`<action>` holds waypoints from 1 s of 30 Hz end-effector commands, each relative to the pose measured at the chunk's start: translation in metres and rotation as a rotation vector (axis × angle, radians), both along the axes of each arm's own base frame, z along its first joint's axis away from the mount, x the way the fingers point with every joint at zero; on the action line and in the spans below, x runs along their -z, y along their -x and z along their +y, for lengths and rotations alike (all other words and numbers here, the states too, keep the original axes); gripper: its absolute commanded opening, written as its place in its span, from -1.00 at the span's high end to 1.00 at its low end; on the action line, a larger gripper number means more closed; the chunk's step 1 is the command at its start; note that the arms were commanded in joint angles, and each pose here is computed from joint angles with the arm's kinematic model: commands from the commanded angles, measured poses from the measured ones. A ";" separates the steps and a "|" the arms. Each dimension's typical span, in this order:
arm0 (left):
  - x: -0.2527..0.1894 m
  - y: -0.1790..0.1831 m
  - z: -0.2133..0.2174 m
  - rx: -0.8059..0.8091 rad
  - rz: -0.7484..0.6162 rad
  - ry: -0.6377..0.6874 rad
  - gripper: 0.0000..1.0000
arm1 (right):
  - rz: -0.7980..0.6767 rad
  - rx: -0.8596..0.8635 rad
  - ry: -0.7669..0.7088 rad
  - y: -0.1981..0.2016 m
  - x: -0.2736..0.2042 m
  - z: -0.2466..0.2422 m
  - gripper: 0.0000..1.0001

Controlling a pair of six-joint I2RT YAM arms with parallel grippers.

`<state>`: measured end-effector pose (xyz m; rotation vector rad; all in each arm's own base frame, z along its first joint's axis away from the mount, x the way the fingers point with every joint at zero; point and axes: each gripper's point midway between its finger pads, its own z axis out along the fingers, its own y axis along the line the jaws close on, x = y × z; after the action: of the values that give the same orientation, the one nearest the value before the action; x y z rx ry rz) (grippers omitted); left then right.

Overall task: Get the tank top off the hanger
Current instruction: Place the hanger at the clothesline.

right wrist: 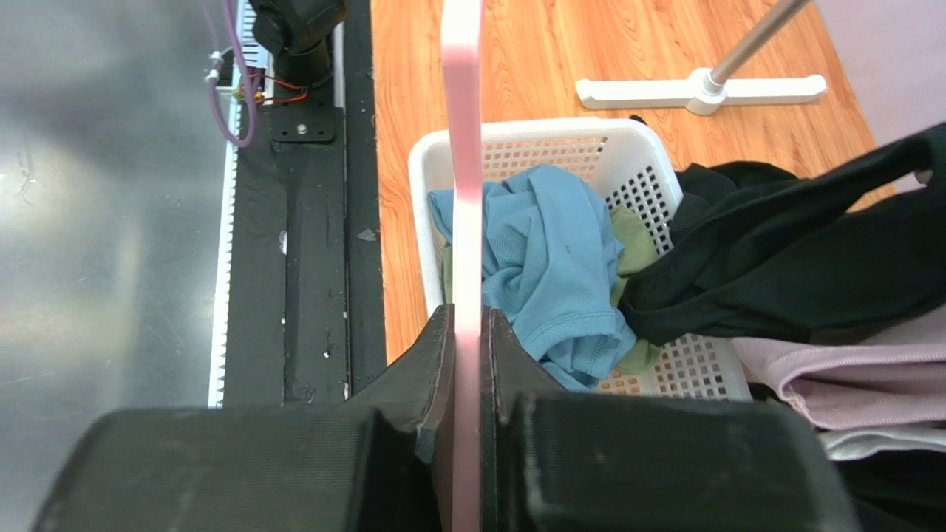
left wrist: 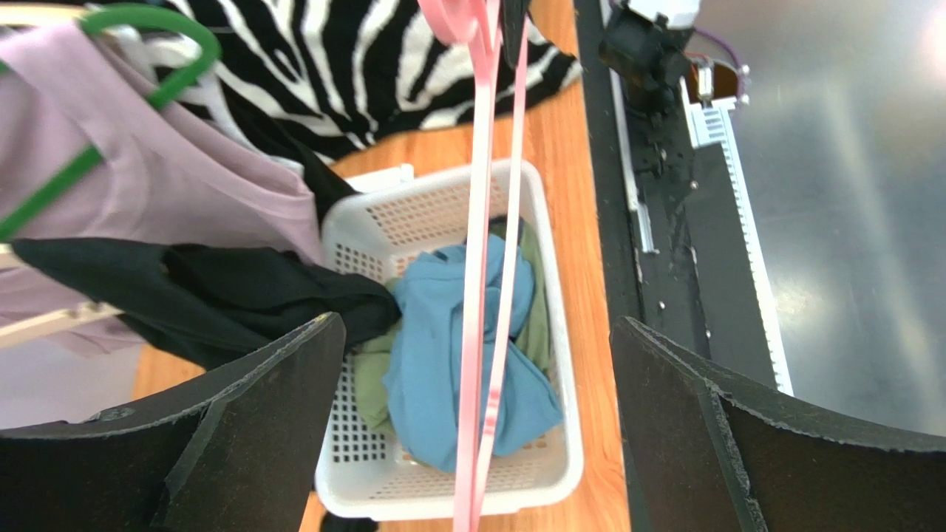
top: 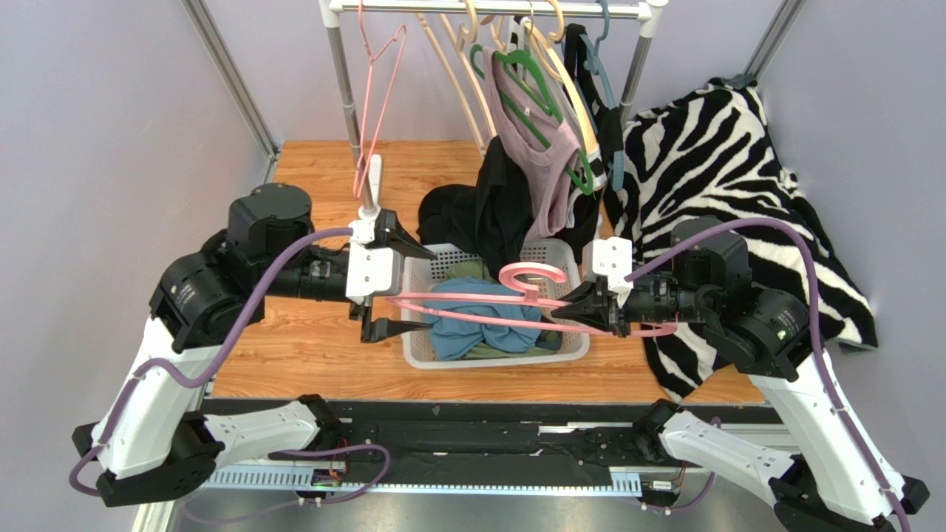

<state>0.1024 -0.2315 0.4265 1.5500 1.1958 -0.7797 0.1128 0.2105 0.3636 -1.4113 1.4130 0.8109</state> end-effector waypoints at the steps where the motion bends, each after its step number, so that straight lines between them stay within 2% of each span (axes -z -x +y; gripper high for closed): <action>1: 0.017 0.008 0.000 0.062 0.019 -0.039 -0.93 | -0.080 -0.072 -0.065 0.010 -0.025 0.005 1.00; 11: 0.036 0.017 0.002 0.100 0.068 -0.081 -0.81 | -0.091 -0.084 -0.093 0.018 -0.035 0.002 1.00; 14: 0.044 0.015 0.003 0.087 0.081 -0.102 -0.66 | -0.105 -0.088 -0.107 0.021 -0.041 0.001 1.00; 17: 0.051 0.011 0.005 0.063 0.080 -0.125 -0.45 | -0.116 -0.089 -0.120 0.024 -0.046 -0.001 1.00; 19: 0.055 0.003 0.005 0.033 0.072 -0.143 -0.23 | -0.116 -0.090 -0.125 0.026 -0.048 -0.002 1.00; 20: 0.055 0.001 0.005 0.025 0.066 -0.144 0.15 | -0.117 -0.092 -0.126 0.027 -0.048 -0.002 1.00; 23: 0.047 -0.006 0.004 -0.010 0.048 -0.122 0.72 | -0.112 -0.087 -0.126 0.027 -0.048 -0.002 1.00; 29: 0.034 -0.004 0.003 -0.009 0.038 -0.092 0.96 | -0.092 -0.074 -0.121 0.021 -0.046 0.001 1.00; 30: 0.032 -0.004 0.004 -0.013 0.037 -0.088 0.99 | -0.094 -0.056 -0.119 0.017 -0.047 0.001 0.92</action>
<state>0.1036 -0.2262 0.3706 1.6524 1.3427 -0.7776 0.0920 0.2075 0.3899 -1.4189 1.2954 0.8491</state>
